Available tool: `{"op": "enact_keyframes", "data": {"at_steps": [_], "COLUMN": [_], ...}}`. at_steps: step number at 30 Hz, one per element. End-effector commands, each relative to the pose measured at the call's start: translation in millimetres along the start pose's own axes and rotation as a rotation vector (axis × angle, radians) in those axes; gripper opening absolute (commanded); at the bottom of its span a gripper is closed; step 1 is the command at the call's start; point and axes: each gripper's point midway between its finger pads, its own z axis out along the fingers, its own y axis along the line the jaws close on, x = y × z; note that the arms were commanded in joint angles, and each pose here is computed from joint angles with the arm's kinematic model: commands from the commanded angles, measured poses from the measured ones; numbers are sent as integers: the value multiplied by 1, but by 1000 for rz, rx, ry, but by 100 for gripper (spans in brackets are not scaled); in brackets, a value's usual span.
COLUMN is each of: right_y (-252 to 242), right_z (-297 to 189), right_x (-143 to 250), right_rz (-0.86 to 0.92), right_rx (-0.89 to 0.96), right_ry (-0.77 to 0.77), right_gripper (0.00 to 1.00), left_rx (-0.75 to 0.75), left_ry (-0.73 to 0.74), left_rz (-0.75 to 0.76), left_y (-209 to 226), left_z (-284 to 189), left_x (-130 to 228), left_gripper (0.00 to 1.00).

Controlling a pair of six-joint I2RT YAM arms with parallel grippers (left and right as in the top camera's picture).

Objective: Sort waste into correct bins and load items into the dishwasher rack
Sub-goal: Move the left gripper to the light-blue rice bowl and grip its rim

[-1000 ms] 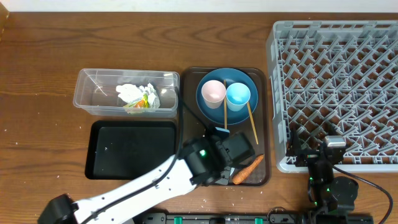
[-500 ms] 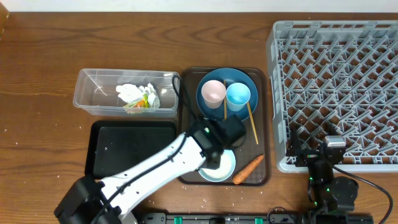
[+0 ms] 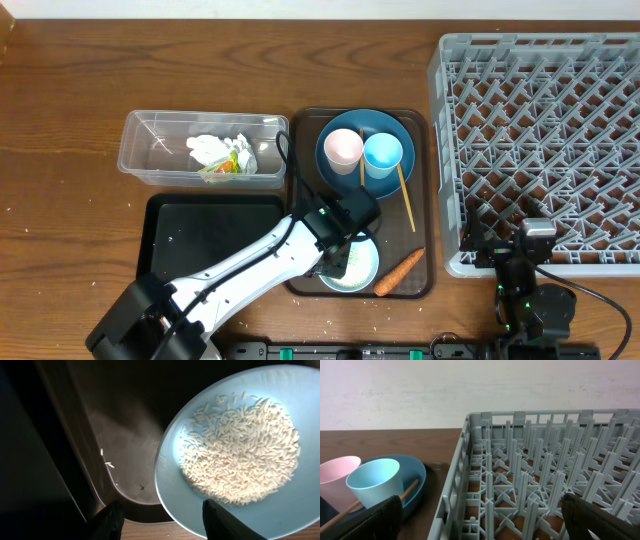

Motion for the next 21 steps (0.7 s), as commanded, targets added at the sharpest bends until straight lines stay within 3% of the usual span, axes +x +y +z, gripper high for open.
{"op": "enact_keyframes", "data": {"at_steps": [1,7,11,14,21], "right_y": [-1,-1,-1,-1,-1], "right_z": [0,0,0,0,0], "right_x": [0,0,0,0,0], "right_rz": [2,2,2,2,2], "right_rx": [3,3,3,2,3], "right_ry": [-1,-1,-1,-1,-1], "right_gripper": [99,99,99,99,99], "left_rx": [-3,1,-6,-47,-199], "left_ry": [11,3,-6,-58,-186], "left_rz": [3,-36,-35,-38,-40], "left_y": [2,7,9,15,41], "left_z": [9,35,36,35,28], "left_x": [3,11,10,-1,-22], "left_gripper": [53,52,40,34,33]}}
